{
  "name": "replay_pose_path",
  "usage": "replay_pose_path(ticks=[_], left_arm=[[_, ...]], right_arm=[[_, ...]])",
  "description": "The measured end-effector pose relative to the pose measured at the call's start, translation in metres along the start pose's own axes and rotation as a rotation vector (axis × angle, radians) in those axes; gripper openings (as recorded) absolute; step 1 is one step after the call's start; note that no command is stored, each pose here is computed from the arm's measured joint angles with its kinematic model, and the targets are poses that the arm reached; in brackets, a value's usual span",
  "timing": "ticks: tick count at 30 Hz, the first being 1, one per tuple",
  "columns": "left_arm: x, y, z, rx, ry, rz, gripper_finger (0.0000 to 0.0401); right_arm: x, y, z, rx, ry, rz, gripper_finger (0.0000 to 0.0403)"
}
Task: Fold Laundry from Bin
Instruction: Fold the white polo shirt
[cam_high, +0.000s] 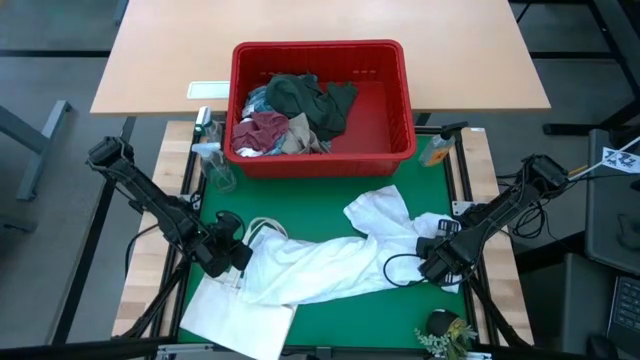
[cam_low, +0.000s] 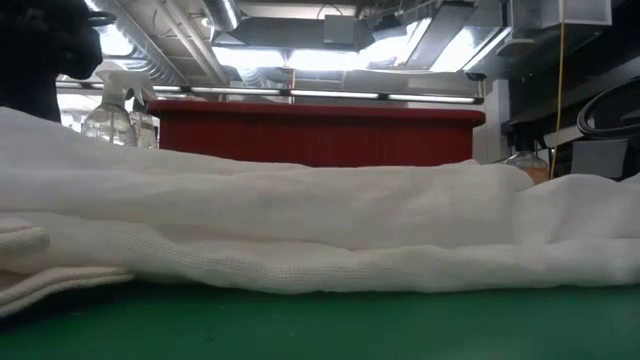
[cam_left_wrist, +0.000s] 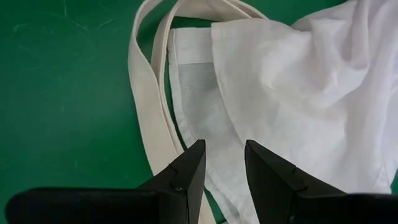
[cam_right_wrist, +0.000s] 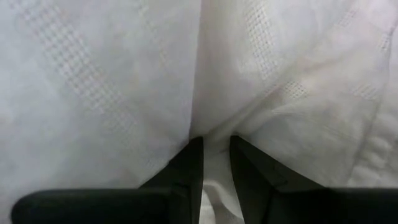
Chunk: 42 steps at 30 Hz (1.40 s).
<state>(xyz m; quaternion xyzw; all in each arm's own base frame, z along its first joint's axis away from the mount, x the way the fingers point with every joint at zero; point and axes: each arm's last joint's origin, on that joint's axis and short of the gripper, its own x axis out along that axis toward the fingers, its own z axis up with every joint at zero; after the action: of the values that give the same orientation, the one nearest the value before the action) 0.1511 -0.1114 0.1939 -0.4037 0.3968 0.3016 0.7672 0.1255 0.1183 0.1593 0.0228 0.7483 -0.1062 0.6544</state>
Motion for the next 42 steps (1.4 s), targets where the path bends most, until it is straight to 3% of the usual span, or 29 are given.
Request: replay_pose_path(ticks=[9, 13, 18, 25, 36, 42], left_arm=[[0.0, -0.001, 0.0, -0.014, 0.0, -0.007, 0.0108], [0.003, -0.001, -0.001, -0.089, 0.071, 0.025, 0.0117], [0.012, -0.001, -0.003, -0.128, 0.162, 0.089, 0.0168], [0.029, -0.012, 0.0, -0.145, 0.04, 0.056, 0.0237], [0.06, -0.028, -0.001, -0.133, 0.002, 0.002, 0.0229], [0.061, -0.038, 0.0, -0.073, 0.001, -0.091, 0.0209]], right_arm=[[0.0, 0.0, 0.0, 0.0, 0.013, 0.01, 0.008], [0.0, 0.0, 0.0, 0.0, 0.013, 0.01, 0.008], [0.0, 0.0, 0.0, 0.0, 0.014, 0.01, 0.008], [0.0, 0.0, 0.0, 0.0, 0.014, 0.01, 0.008], [0.0, 0.0, 0.0, 0.0, 0.014, 0.01, 0.008], [0.0, 0.0, 0.0, 0.0, 0.014, 0.011, 0.008]])
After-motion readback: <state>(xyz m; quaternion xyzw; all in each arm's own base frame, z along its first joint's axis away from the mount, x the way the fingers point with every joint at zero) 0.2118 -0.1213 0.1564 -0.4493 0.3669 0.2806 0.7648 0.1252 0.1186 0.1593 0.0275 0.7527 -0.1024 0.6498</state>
